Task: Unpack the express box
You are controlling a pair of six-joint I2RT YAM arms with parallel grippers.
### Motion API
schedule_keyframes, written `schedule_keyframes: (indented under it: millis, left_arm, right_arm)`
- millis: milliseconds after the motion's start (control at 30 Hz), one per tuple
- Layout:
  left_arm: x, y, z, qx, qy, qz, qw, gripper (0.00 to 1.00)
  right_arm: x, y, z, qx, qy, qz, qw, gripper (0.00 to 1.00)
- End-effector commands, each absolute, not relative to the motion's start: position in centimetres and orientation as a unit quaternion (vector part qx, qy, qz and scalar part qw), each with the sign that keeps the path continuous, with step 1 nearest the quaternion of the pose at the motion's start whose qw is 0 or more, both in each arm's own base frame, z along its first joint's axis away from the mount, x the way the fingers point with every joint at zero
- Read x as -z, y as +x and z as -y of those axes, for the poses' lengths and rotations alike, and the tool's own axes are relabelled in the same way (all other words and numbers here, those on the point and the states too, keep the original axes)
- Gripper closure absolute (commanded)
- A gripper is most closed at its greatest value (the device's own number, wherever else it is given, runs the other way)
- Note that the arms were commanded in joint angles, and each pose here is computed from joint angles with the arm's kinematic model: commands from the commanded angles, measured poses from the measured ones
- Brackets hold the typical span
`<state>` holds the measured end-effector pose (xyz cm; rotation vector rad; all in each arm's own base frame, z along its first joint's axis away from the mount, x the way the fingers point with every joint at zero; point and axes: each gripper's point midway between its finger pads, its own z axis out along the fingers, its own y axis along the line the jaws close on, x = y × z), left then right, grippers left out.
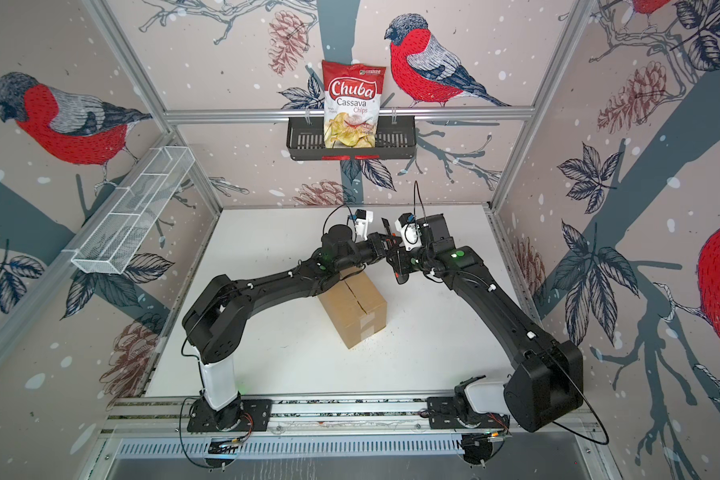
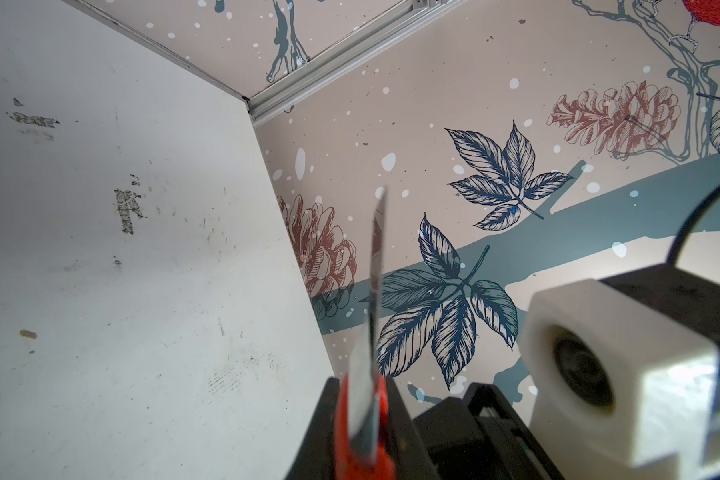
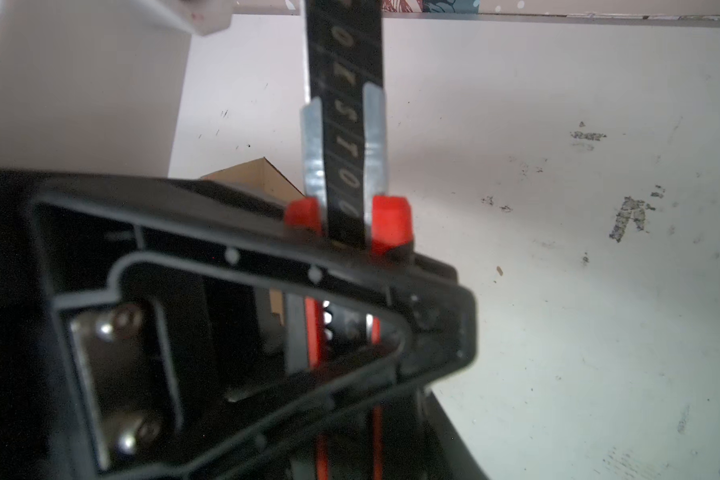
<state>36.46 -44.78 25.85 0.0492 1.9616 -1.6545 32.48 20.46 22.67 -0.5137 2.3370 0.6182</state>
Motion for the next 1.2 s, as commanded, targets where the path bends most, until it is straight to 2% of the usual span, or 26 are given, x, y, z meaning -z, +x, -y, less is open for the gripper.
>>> schedule_keyframes:
  millis: [0,200,333,567,833,1167]
  left_arm:
    - [-26.7,35.8,44.7,0.622,0.042,-0.724,0.295,0.74]
    - [-26.7,35.5,43.5,0.601,0.04,-0.735,0.311,0.46]
    - [-26.8,34.7,42.0,0.583,0.034,-0.744,0.325,0.36]
    - [-25.5,32.0,38.2,0.531,0.017,-0.776,0.338,0.32]
    - [-24.4,28.8,30.2,0.424,-0.028,-0.822,0.379,0.3]
    - [-20.0,25.4,21.1,0.276,-0.1,-0.881,0.371,0.35]
  right_arm:
    - [-23.8,33.1,-20.7,-0.244,-0.181,-0.888,0.345,0.93]
    - [-22.5,31.8,-20.0,-0.227,-0.156,-0.907,0.32,0.95]
    - [-21.9,30.9,-19.3,-0.217,-0.134,-0.916,0.31,0.95]
    - [-21.2,30.0,-17.6,-0.182,-0.095,-0.933,0.297,0.95]
    - [-21.1,27.9,-15.9,-0.159,-0.061,-0.944,0.284,0.96]
    - [-17.2,25.6,-14.8,-0.119,-0.045,-0.963,0.238,0.96]
